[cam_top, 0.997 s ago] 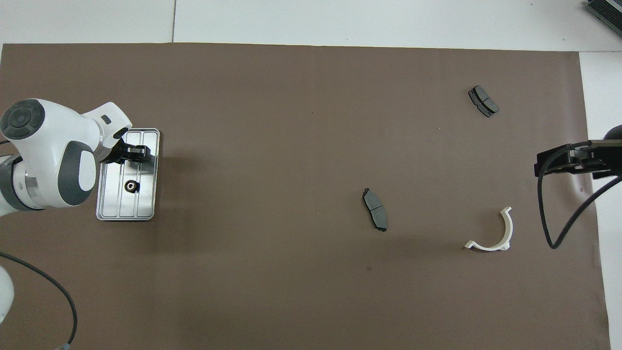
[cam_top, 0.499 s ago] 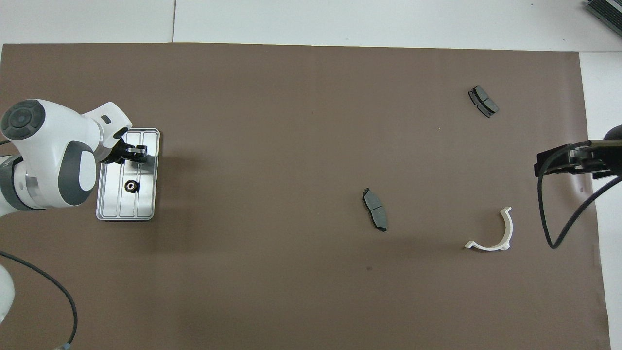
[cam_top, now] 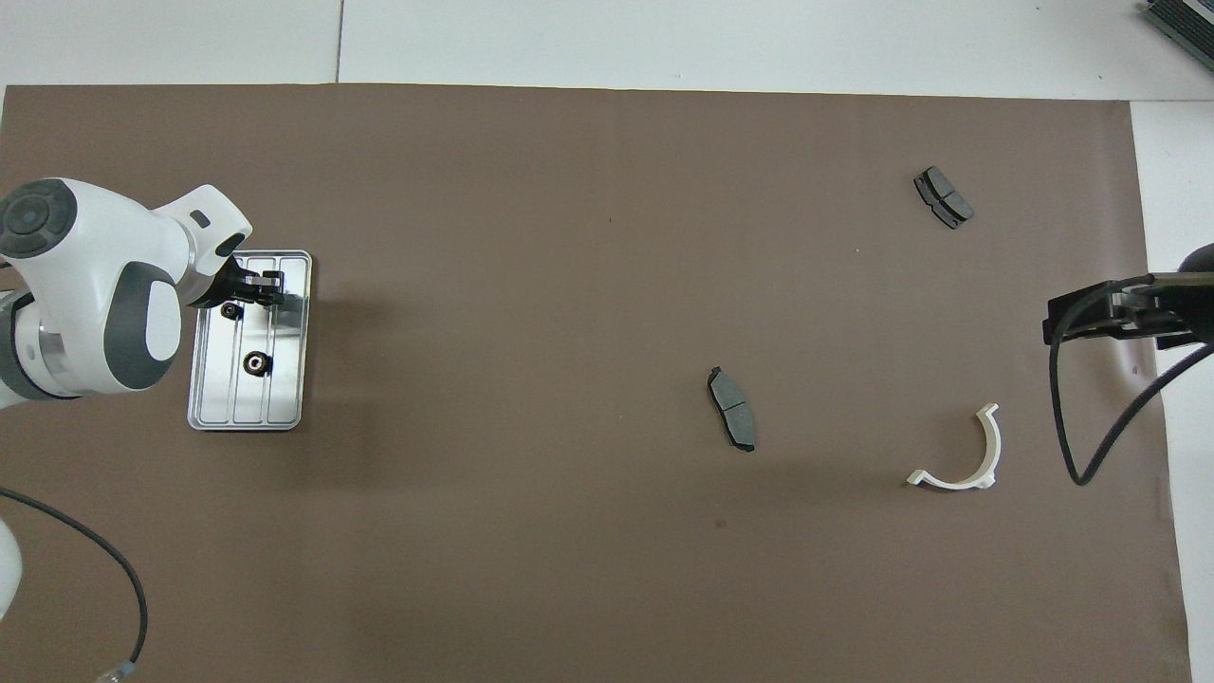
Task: Place bearing gear from tray to pile
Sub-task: 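Grasp the black gear with the left gripper and lift it, then carry the gear to mid-table with the left gripper and release it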
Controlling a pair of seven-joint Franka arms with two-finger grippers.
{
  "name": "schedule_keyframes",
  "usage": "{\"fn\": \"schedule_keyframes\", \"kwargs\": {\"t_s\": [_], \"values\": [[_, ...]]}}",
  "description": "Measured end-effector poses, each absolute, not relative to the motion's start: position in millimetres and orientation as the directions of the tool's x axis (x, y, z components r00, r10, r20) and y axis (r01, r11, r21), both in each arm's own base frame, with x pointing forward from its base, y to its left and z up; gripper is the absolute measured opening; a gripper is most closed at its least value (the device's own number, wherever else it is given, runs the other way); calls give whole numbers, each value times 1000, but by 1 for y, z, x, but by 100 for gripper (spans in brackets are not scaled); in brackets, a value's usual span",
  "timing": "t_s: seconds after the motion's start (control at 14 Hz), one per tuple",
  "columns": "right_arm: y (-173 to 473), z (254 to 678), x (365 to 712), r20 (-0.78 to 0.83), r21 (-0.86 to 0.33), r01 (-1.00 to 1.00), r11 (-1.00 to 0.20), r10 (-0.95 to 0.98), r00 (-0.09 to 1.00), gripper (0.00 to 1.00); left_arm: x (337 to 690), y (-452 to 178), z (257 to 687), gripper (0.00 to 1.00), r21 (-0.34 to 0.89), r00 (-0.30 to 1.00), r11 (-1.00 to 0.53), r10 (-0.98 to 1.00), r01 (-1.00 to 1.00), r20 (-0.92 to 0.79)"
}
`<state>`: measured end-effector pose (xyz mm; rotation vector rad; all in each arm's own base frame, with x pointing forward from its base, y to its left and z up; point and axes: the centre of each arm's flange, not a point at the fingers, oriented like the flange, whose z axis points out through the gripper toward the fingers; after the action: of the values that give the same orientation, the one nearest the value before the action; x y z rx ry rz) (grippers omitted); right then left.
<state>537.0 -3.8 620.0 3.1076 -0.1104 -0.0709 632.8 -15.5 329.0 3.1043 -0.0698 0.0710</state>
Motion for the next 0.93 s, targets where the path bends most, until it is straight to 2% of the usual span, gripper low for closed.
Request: {"fn": "schedule_keyframes", "kwargs": {"t_s": [0.14, 0.36, 0.64, 0.93], "values": [[-4, 620, 537, -44, 33, -70, -997, -72, 996, 100, 639, -57, 346, 36, 41, 1000, -999, 17, 16, 14], [-4, 620, 537, -44, 33, -70, -997, -72, 996, 100, 625, -164, 353, 36, 42, 991, -990, 137, 136, 0], [-4, 620, 537, -44, 33, -70, -997, -72, 996, 100, 575, -300, 351, 36, 39, 974, -973, 226, 226, -13], [-4, 620, 537, -44, 33, -70, -997, -72, 996, 100, 533, -377, 353, 36, 67, 979, -977, 204, 202, 11]]}}
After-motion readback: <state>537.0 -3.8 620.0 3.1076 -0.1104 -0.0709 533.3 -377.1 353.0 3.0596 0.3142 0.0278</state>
